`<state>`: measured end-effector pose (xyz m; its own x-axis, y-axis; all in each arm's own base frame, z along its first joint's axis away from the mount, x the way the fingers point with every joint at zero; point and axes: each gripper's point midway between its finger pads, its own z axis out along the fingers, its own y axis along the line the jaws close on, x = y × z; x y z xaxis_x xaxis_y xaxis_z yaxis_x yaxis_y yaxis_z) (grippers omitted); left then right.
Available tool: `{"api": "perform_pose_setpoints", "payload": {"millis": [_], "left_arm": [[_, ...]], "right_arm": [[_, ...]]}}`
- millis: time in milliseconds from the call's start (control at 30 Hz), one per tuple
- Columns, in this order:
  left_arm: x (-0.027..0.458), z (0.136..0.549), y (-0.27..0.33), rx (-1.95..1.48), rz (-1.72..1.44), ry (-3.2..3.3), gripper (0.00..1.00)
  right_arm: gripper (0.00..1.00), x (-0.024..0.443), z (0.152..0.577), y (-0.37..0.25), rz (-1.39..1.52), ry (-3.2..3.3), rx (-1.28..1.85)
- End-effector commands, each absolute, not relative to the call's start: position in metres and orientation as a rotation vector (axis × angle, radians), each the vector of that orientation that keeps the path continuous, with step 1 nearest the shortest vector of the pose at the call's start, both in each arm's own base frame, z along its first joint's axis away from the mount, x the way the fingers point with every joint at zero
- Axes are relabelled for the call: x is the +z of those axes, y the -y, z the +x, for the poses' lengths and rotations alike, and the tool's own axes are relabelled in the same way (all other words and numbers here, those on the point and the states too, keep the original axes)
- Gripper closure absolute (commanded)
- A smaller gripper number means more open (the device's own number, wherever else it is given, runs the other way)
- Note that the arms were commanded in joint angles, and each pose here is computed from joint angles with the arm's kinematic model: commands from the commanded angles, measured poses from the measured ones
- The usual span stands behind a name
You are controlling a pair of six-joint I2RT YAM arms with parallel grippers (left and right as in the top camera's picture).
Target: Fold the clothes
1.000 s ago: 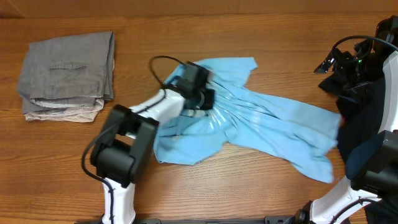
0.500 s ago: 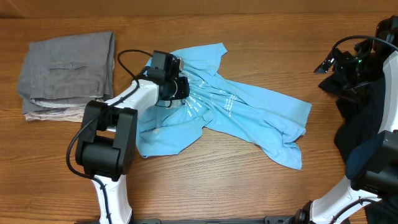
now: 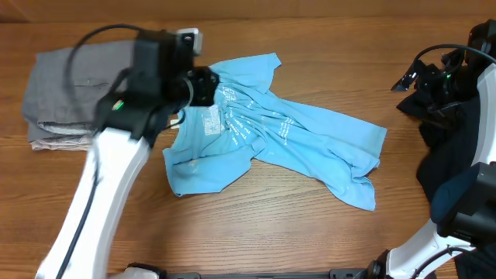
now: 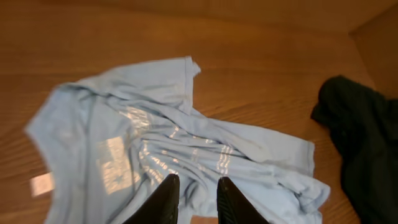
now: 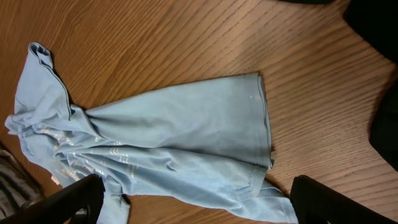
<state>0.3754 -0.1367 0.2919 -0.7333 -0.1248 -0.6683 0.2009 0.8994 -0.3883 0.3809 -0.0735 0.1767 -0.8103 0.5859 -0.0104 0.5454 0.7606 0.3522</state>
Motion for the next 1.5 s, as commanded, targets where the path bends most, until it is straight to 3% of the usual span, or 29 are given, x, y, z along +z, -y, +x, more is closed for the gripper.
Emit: {"api": "perform_pose_setpoints", "payload": {"millis": [0, 200, 367, 433, 467, 500, 700, 1133, 1333, 1400, 1467], "left_arm": [[0.305, 0.352, 0.118, -0.473, 0.033, -2.317, 0.77], [0.298, 0.307, 0.106, -0.455, 0.018, -2.427, 0.72], [0.263, 0.302, 0.105, -0.435, 0.007, -2.531, 0.71], [0.244, 0.303, 0.106, -0.433, 0.003, -2.573, 0.7], [0.229, 0.304, 0.106, -0.427, -0.008, -2.609, 0.69], [0.219, 0.304, 0.106, -0.422, -0.01, -2.632, 0.69], [0.179, 0.311, 0.11, -0.41, -0.027, -2.74, 0.67], [0.143, 0.318, 0.114, -0.402, -0.039, -2.852, 0.58], [0.143, 0.322, 0.115, -0.405, -0.037, -2.839, 0.4], [0.144, 0.323, 0.115, -0.406, -0.036, -2.834, 0.2], [0.144, 0.324, 0.115, -0.408, -0.035, -2.829, 0.11]], "right_arm": [[0.0, 0.177, 0.381, 0.076, 0.912, -2.831, 0.498], [0.0, 0.179, 0.39, 0.079, 0.939, -2.785, 0.498], [0.0, 0.182, 0.388, 0.066, 0.935, -2.789, 0.609], [0.4, 0.182, 0.384, 0.061, 0.93, -2.808, 0.637], [0.83, 0.18, 0.379, 0.058, 0.935, -2.84, 0.615], [0.96, 0.177, 0.376, 0.057, 0.933, -2.865, 0.579], [0.96, 0.148, 0.373, 0.047, 0.844, -3.005, 0.312], [0.96, 0.063, 0.376, 0.032, 0.904, -3.184, 0.217], [0.96, 0.033, 0.372, 0.031, 0.939, -3.174, 0.214], [0.96, 0.022, 0.369, 0.03, 0.942, -3.174, 0.214], [0.96, 0.014, 0.368, 0.029, 0.941, -3.172, 0.214]]}}
